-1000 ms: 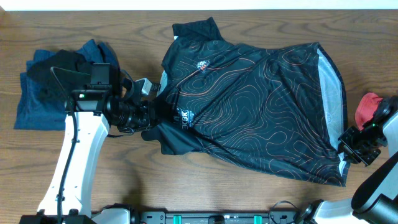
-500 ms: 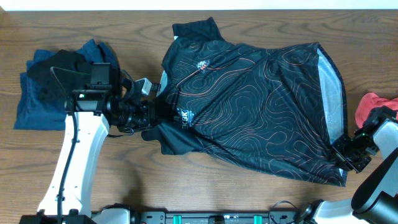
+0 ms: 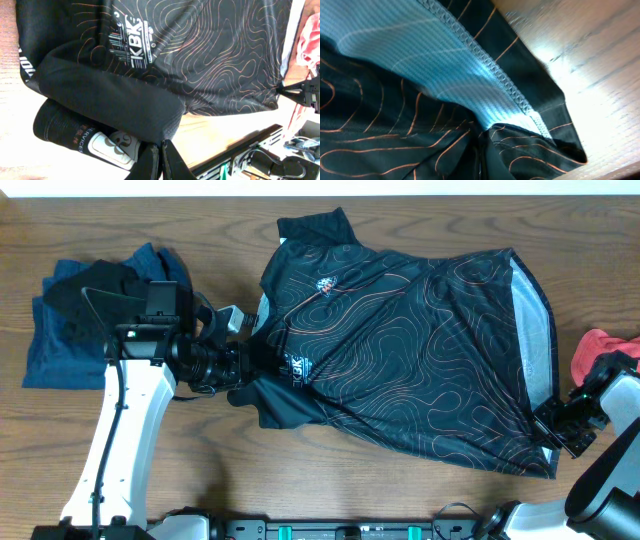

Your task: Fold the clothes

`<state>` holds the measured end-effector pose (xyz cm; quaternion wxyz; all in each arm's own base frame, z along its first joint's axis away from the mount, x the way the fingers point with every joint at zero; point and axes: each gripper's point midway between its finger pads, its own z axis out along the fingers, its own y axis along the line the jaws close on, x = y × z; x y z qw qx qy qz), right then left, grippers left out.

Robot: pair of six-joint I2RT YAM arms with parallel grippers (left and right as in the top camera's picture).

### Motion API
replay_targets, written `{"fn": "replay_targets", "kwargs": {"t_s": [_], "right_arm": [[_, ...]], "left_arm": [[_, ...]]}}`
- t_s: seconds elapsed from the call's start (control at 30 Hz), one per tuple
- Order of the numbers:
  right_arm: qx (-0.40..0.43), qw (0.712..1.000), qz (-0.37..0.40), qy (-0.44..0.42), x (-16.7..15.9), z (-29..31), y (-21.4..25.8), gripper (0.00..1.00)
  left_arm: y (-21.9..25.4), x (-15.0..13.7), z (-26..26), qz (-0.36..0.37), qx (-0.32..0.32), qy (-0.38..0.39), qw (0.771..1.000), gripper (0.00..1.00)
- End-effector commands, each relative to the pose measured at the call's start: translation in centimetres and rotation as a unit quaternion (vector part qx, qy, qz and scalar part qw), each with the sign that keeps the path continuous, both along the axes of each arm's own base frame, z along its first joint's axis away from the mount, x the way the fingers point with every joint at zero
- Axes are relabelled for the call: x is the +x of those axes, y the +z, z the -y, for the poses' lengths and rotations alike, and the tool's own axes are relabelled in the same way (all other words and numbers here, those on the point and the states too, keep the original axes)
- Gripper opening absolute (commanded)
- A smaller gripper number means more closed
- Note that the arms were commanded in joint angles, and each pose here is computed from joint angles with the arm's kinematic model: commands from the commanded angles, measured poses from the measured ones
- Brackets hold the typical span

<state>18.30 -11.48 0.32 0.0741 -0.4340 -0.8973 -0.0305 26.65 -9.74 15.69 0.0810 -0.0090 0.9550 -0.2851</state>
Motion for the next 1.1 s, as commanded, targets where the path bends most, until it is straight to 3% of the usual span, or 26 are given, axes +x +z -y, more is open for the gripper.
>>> {"fn": "replay_targets", "kwargs": {"t_s": [0.0, 0.2, 0.4, 0.57, 0.87, 1.07], "right_arm": [[0.042, 0.998, 0.037, 0.014, 1.3, -1.2, 1.0, 0.01], [0.035, 0.996, 0.078, 0.028, 4.3, 0.2, 6.9, 0.01], [-0.025, 0.985, 0.163, 0.051, 7.1, 2.2, 14.8, 0.01], [-0.076, 0.971, 0.224, 0.025, 7.1, 3.7, 20.2, 0.01], [-0.142, 0.924, 0.355, 0.007, 6.5, 3.9, 29.4, 0.01], [-0.161, 0.902, 0.4, 0.009, 6.4, 3.1, 32.8, 0.01]], "left_arm": [[0.3, 0.2, 0.1, 0.006, -0.004, -0.004, 1.0, 0.06], [0.7, 1.0, -1.1, 0.016, 0.008, 0.016, 1.0, 0.06], [4.4, 3.0, -3.7, 0.061, 0.002, 0.071, 0.996, 0.06], [10.2, 4.8, -6.4, 0.138, 0.0, 0.128, 0.982, 0.06], [24.8, 4.6, -5.4, 0.311, -0.113, 0.113, 0.937, 0.06], [26.9, 3.2, -4.9, 0.332, -0.113, 0.108, 0.93, 0.06]]}}
